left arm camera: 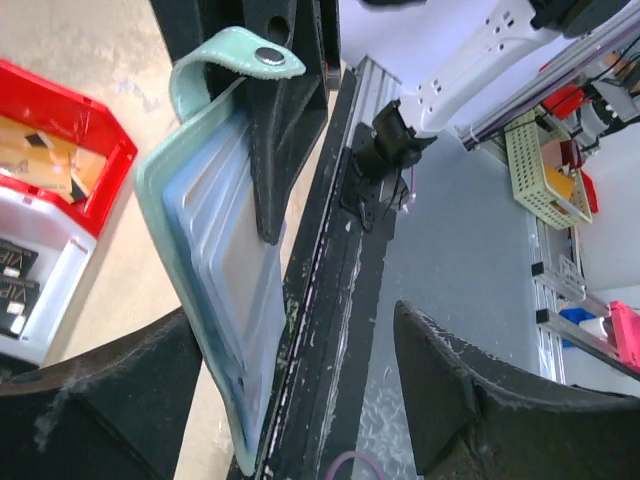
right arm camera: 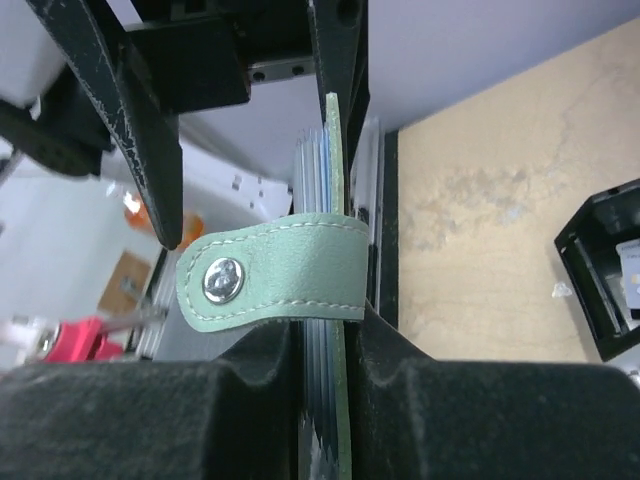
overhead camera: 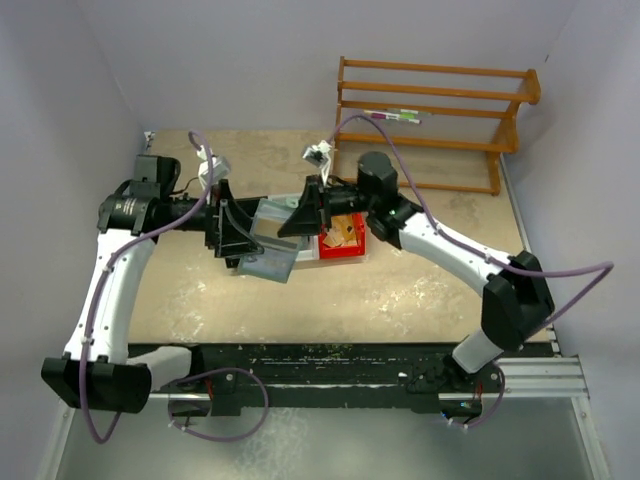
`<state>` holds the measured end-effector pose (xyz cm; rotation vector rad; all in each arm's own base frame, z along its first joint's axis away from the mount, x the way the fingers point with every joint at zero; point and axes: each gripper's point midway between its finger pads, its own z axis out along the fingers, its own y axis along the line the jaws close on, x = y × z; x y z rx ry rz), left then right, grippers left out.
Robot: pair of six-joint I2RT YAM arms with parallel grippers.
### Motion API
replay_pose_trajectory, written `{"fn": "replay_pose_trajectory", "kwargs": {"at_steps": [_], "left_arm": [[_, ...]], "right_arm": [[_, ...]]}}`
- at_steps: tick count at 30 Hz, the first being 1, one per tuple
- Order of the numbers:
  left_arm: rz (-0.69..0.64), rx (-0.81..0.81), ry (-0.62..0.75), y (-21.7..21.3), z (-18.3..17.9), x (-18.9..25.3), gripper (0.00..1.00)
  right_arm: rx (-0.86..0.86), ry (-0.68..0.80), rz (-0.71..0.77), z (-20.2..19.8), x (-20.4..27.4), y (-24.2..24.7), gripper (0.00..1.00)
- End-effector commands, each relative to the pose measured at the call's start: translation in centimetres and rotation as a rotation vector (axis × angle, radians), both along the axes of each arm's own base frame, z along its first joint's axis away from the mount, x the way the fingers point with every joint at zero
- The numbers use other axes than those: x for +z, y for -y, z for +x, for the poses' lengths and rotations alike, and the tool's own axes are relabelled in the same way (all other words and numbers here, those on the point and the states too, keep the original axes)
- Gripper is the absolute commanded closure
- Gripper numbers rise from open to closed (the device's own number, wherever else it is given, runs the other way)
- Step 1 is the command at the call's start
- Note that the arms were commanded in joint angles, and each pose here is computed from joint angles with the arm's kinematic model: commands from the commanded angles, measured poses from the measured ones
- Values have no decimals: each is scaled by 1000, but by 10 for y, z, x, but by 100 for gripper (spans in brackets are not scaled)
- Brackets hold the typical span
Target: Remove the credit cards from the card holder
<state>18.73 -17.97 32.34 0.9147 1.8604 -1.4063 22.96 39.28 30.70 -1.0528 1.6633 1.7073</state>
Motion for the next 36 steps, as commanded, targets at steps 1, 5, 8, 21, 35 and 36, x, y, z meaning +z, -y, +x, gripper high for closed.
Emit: {"fn": "replay_pose_trajectory", "kwargs": {"at_steps": [1,5,8,21,35,36], "left_arm": [[-166,-51,69,5,-25,44,23],[-175,-2,56,6,-20,41,25],[-191,-19,-30,7,-20,35,31],[-222,-23,-102,8,-23,41,62],[-223,74,-148,8,2,47,100],[-213,83,-131,8,5,44,100]], "right_arm": [[-274,65,481,14,118,29,100],[-307,18,605,2,131,37,100],[-340,5,667,0,142,43,100],[-501,-52,774,-8,135,57,100],[-510,-108,724,-20,107,54,81],[-500,-116,721,-20,106,55,73]]}}
